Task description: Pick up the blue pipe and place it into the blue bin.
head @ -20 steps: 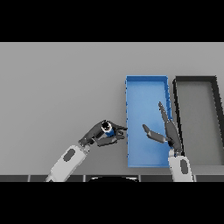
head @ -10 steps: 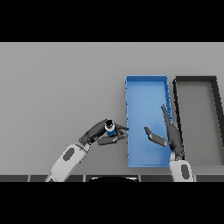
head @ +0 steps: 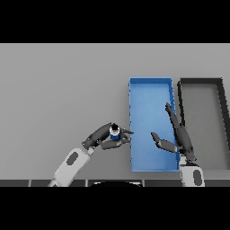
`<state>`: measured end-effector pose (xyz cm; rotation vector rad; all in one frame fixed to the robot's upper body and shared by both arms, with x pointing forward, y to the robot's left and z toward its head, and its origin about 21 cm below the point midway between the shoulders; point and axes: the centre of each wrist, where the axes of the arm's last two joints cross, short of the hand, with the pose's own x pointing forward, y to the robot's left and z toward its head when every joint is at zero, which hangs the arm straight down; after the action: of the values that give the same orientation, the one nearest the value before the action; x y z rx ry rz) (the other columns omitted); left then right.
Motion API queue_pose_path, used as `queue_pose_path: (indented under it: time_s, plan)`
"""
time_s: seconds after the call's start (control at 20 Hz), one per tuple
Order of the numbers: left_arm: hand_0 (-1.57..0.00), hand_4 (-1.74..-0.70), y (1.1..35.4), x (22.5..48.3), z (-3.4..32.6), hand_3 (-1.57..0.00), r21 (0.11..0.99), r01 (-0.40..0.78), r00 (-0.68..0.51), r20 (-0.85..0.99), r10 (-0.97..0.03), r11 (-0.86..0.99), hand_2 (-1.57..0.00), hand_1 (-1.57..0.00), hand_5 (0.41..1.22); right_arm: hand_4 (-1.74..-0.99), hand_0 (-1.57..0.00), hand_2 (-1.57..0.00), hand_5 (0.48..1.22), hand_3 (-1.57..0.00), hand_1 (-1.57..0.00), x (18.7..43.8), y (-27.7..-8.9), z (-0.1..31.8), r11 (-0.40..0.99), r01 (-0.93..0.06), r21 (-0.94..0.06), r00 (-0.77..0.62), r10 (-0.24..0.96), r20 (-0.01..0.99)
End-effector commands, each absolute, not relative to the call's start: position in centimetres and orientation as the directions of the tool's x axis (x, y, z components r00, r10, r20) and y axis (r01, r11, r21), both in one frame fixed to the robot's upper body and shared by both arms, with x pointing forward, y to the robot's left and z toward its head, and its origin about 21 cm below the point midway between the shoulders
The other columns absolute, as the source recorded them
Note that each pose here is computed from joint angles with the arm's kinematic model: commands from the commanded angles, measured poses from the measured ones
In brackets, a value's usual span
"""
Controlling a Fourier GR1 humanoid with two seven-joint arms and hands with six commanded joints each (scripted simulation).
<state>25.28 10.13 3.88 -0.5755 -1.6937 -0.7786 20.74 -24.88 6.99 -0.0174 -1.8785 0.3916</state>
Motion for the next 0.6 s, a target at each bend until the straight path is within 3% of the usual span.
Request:
queue_pose_path:
  time_s: [0.0,0.2,0.55]
  plan:
    - [-1.57,-1.47,10.5,25.3,4.2,-1.57,0.2,0.725,-0.259,0.966,-0.008,0.659,-1.57,-1.57,1.221,-1.163,0.0,-0.02,0.592,0.0,-0.01,20.6,-25.2,8.1,0.929,-0.221,-0.296,-0.342,0.21,0.916]
    - [-1.57,-1.47,10.4,24.8,4.3,-1.57,0.204,0.722,-0.266,0.964,-0.007,0.661,-1.57,-1.57,1.221,-1.185,0.0,-0.01,0.554,0.0,0.0,20.5,-24.0,12.3,0.839,-0.402,-0.367,-0.357,0.226,0.907]
    - [-1.57,-1.47,10.2,25.4,4.5,-1.57,0.227,0.72,-0.271,0.962,-0.036,0.655,-1.57,-1.57,1.221,-1.249,0.0,0.0,0.524,0.0,0.0,22.1,-20.5,15.1,0.674,-0.577,-0.461,-0.379,0.279,0.882]
